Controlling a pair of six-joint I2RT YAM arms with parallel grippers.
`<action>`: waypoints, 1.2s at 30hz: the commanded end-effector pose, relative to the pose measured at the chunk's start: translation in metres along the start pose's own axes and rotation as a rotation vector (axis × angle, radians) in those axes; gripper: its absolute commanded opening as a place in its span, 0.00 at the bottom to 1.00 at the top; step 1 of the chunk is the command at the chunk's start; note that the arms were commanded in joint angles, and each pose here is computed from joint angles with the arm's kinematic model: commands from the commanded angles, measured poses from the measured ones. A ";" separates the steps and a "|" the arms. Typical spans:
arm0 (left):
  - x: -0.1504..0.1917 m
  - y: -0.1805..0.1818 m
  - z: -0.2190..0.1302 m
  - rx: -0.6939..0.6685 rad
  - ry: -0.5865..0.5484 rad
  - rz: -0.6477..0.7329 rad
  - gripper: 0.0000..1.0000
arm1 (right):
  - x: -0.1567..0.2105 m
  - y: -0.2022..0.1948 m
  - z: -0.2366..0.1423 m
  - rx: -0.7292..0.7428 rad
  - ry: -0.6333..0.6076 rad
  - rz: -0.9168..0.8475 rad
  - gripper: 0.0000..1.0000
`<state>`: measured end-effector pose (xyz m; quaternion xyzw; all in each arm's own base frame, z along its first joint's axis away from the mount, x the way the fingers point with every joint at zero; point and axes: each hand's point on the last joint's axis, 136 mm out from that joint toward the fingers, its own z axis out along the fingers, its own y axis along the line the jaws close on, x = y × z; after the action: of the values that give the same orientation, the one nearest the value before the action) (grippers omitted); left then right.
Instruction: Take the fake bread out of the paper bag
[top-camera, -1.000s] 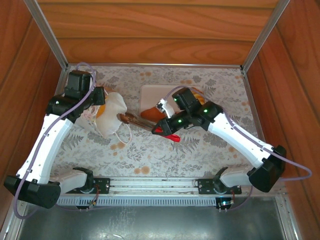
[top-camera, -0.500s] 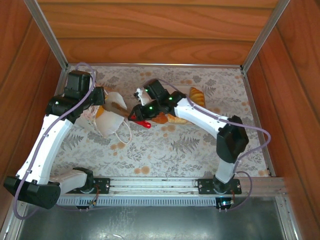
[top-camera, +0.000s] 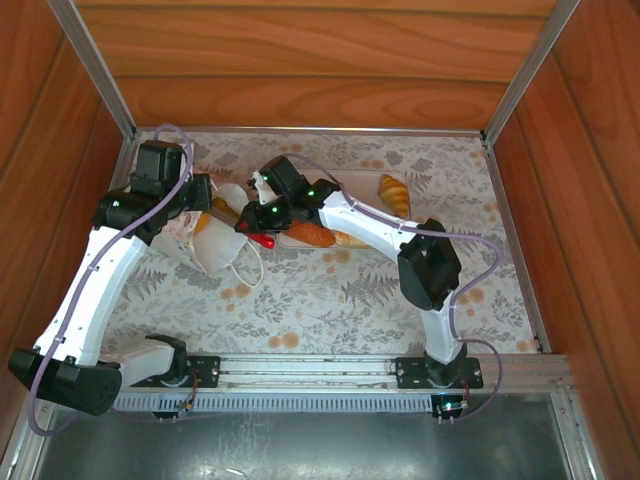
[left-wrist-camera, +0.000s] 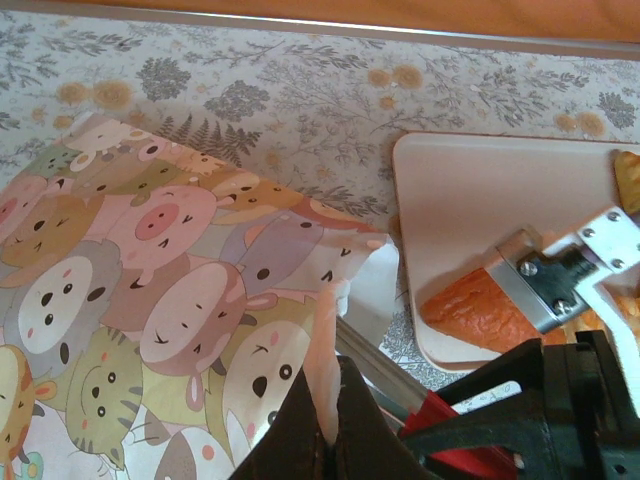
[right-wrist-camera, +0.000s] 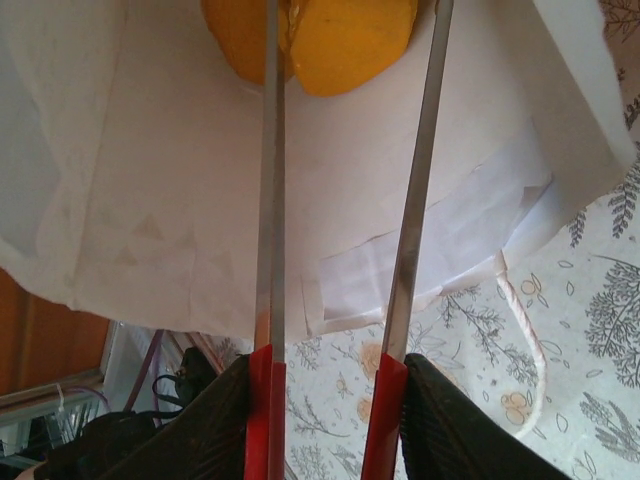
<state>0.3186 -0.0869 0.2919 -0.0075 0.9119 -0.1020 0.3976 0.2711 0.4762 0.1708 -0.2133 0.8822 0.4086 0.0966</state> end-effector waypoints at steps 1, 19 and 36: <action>-0.006 0.000 -0.001 0.006 -0.012 0.007 0.00 | -0.012 0.014 0.003 -0.039 -0.026 -0.007 0.38; -0.007 0.002 0.004 -0.013 -0.006 -0.012 0.00 | 0.028 0.026 -0.056 -0.043 -0.046 -0.181 0.20; -0.009 0.003 0.004 -0.019 -0.012 -0.014 0.00 | 0.105 -0.021 -0.070 0.048 0.125 -0.312 0.27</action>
<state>0.3242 -0.0884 0.2834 -0.0092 0.9175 -0.0987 0.3851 0.2022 0.3863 0.1414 -0.3306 0.8752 0.3401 0.0953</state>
